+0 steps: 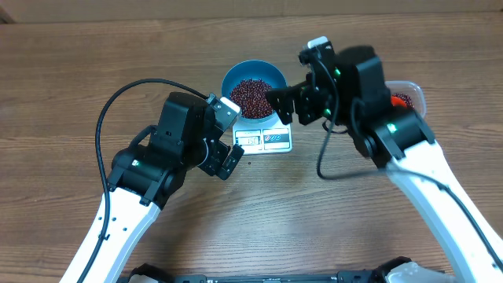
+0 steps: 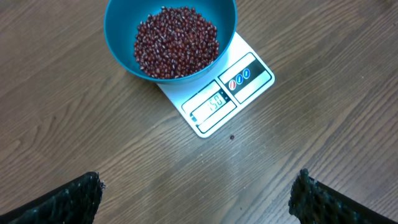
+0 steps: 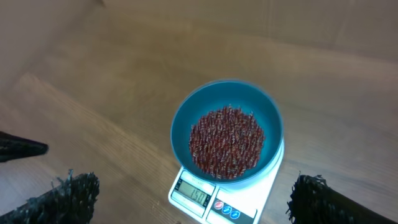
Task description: Scoop item into bowl and weigh 150g on scale
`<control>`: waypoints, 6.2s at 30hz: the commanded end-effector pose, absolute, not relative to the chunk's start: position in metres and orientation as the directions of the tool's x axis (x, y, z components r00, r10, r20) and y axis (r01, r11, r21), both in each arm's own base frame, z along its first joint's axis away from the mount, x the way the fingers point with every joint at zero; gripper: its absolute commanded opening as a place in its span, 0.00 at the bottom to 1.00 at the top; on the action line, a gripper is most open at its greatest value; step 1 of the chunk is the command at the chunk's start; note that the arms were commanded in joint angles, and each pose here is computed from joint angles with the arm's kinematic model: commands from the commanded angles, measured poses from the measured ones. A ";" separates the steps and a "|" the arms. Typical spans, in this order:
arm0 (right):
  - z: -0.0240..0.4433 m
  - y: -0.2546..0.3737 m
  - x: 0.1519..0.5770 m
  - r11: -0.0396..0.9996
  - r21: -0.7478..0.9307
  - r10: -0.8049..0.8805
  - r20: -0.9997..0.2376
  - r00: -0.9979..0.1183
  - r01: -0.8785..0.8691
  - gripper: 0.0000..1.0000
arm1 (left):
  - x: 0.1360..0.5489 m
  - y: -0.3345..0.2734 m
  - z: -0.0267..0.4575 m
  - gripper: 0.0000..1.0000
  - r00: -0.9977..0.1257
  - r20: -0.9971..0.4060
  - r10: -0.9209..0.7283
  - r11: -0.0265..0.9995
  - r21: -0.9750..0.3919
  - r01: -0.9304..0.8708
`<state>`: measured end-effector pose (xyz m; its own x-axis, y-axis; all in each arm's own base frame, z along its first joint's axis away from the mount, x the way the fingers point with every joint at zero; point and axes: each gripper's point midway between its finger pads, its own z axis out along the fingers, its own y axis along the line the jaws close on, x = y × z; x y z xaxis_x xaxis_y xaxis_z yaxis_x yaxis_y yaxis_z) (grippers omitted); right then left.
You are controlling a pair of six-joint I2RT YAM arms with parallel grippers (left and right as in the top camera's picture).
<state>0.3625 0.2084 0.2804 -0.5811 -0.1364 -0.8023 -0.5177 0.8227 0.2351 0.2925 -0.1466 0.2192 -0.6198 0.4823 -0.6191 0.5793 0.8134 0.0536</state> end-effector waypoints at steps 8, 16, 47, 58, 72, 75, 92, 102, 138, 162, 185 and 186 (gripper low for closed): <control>0.290 0.144 0.321 0.865 0.178 -0.037 -0.909 -0.415 -0.469 1.00 | 0.294 -0.149 0.232 1.00 -0.591 -0.648 0.481 0.804 0.057 0.592; 0.278 0.087 0.274 0.909 0.162 0.051 -0.957 -0.285 -0.383 1.00 | 0.294 -0.149 0.232 0.99 -0.591 -0.648 0.481 0.804 0.057 0.592; 0.204 0.056 0.236 0.947 0.060 0.092 -0.992 0.090 -0.315 1.00 | 0.294 -0.149 0.232 1.00 -0.590 -0.648 0.481 0.804 0.058 0.592; 0.174 0.054 0.239 0.952 0.093 0.087 -0.996 -0.032 -0.292 1.00 | 0.294 -0.149 0.232 0.99 -0.591 -0.648 0.481 0.804 0.057 0.592; 0.175 0.054 0.239 0.952 0.092 0.087 -0.996 -0.029 -0.292 1.00 | 0.294 -0.149 0.232 1.00 -0.591 -0.648 0.481 0.804 0.057 0.592; 0.175 0.054 0.239 0.952 0.092 0.087 -0.996 -0.029 -0.292 1.00 | 0.294 -0.149 0.232 1.00 -0.591 -0.648 0.481 0.804 0.057 0.592; 0.175 0.054 0.239 0.952 0.092 0.087 -0.996 -0.029 -0.292 1.00 | 0.294 -0.149 0.232 1.00 -0.590 -0.648 0.481 0.804 0.058 0.592; 0.175 0.054 0.239 0.952 0.092 0.087 -0.996 -0.029 -0.292 1.00 | 0.284 -0.143 0.226 1.00 -0.618 -0.613 0.493 0.804 0.050 0.592; 0.175 0.054 0.239 0.952 0.092 0.087 -0.996 -0.029 -0.292 1.00 | 0.227 -0.096 0.161 1.00 -0.183 -0.941 -0.285 0.868 -0.334 0.367; 0.175 0.054 0.239 0.952 0.092 0.087 -0.996 -0.029 -0.292 1.00 | 0.235 -0.073 0.157 1.00 -0.161 -0.949 -0.273 0.912 -0.308 0.271; 0.175 0.054 0.239 0.952 0.092 0.087 -0.996 -0.029 -0.292 1.00 | 0.235 -0.073 0.157 1.00 -0.162 -0.948 -0.273 0.912 -0.308 0.271; 0.175 0.054 0.239 0.952 0.092 0.087 -0.996 -0.029 -0.292 1.00 | 0.235 -0.073 0.156 1.00 -0.162 -0.948 -0.272 0.912 -0.308 0.271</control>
<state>0.2382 0.0562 0.1768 -0.0350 0.0900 -0.9953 -0.3019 0.9484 0.0964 0.2347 -0.0751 0.1565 -0.1768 -0.2900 -0.9406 0.2765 0.9025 -0.3302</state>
